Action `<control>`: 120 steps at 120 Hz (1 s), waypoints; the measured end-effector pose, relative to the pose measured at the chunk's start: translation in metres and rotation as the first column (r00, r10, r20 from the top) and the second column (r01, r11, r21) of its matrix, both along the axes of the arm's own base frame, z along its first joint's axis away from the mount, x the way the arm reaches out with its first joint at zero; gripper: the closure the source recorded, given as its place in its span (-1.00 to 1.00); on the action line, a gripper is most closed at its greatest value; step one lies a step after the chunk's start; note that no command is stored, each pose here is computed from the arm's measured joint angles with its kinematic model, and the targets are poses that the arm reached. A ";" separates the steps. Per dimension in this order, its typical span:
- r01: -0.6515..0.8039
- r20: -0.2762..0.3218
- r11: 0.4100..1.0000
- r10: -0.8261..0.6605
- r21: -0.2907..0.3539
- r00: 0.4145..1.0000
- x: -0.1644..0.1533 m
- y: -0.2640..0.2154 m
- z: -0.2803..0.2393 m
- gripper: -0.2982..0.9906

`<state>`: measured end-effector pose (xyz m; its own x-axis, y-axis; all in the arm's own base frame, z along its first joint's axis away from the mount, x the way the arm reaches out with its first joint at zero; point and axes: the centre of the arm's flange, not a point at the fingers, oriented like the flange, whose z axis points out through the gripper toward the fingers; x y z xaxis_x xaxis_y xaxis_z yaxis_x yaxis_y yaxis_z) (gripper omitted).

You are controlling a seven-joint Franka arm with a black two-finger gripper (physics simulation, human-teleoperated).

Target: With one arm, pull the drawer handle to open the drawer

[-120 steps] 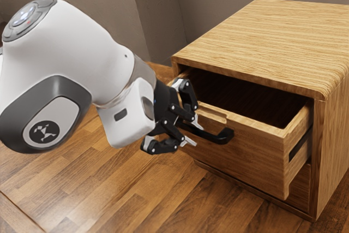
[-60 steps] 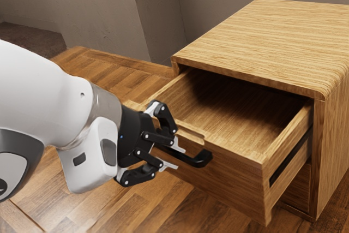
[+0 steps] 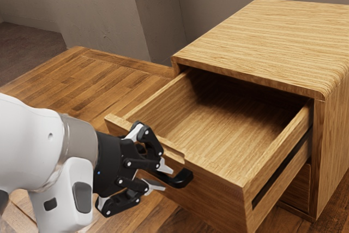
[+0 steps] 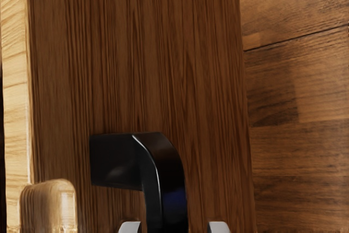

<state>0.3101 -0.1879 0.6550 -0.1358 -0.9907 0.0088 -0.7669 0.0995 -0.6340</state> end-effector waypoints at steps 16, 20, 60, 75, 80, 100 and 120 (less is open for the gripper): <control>-0.012 -0.001 1.000 0.012 0.001 1.000 -0.003 0.004 -0.002 0.40; -0.012 -0.001 1.000 0.012 0.000 1.000 -0.003 0.004 -0.002 0.40; -0.025 0.001 1.000 0.025 0.008 1.000 -0.005 0.005 -0.003 0.40; -0.028 0.008 1.000 0.028 0.008 1.000 -0.010 0.006 -0.002 0.41; -0.029 0.009 1.000 0.029 0.008 1.000 -0.012 0.007 -0.001 0.41; -0.032 0.003 0.999 0.032 0.011 0.999 -0.013 0.008 -0.002 0.38; -0.034 -0.022 0.999 0.034 -0.001 0.999 -0.011 0.006 -0.004 0.17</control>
